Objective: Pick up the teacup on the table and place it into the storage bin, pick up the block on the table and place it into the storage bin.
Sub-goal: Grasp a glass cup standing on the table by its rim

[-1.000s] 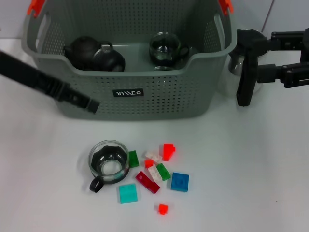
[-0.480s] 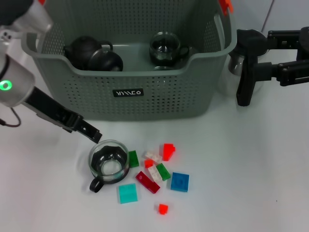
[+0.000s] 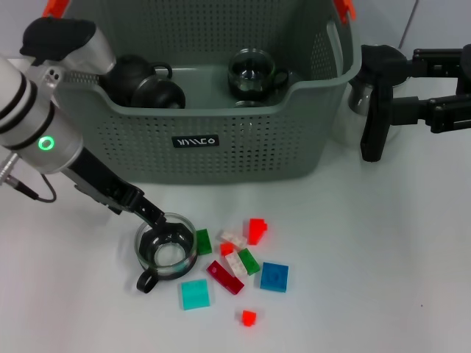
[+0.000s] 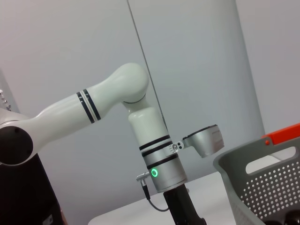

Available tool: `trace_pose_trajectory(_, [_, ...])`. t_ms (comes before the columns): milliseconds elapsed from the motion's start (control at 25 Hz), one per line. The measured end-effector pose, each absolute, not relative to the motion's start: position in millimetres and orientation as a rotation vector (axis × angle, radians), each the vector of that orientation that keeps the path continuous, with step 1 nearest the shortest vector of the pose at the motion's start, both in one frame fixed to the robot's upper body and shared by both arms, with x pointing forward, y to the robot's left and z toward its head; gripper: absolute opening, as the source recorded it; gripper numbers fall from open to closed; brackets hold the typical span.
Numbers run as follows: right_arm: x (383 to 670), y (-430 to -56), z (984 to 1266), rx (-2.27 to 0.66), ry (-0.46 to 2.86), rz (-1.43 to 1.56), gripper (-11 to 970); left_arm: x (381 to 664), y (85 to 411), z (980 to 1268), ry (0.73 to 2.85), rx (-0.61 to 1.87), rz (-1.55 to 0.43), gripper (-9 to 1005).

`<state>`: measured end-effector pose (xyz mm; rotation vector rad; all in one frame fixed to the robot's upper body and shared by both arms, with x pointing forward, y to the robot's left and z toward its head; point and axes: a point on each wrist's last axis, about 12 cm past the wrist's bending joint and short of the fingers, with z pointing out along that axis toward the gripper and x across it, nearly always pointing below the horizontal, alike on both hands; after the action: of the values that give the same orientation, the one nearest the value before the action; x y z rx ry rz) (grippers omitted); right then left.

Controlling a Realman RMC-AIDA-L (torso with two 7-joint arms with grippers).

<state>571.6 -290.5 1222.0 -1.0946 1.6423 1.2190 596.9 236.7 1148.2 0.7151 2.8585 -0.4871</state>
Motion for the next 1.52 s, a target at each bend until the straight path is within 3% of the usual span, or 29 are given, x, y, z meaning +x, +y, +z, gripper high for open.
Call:
trace_pose_trajectory(560, [571,-292,1221,-1.091,1.642,1.213,897,592,220,1133,2.837,0.818,-0.422,887])
trace_pose_trajectory(1520, [570,-295,1220,-1.067,1.641,1.212,897,587,217,1138,2.685,1.084,-0.365,886])
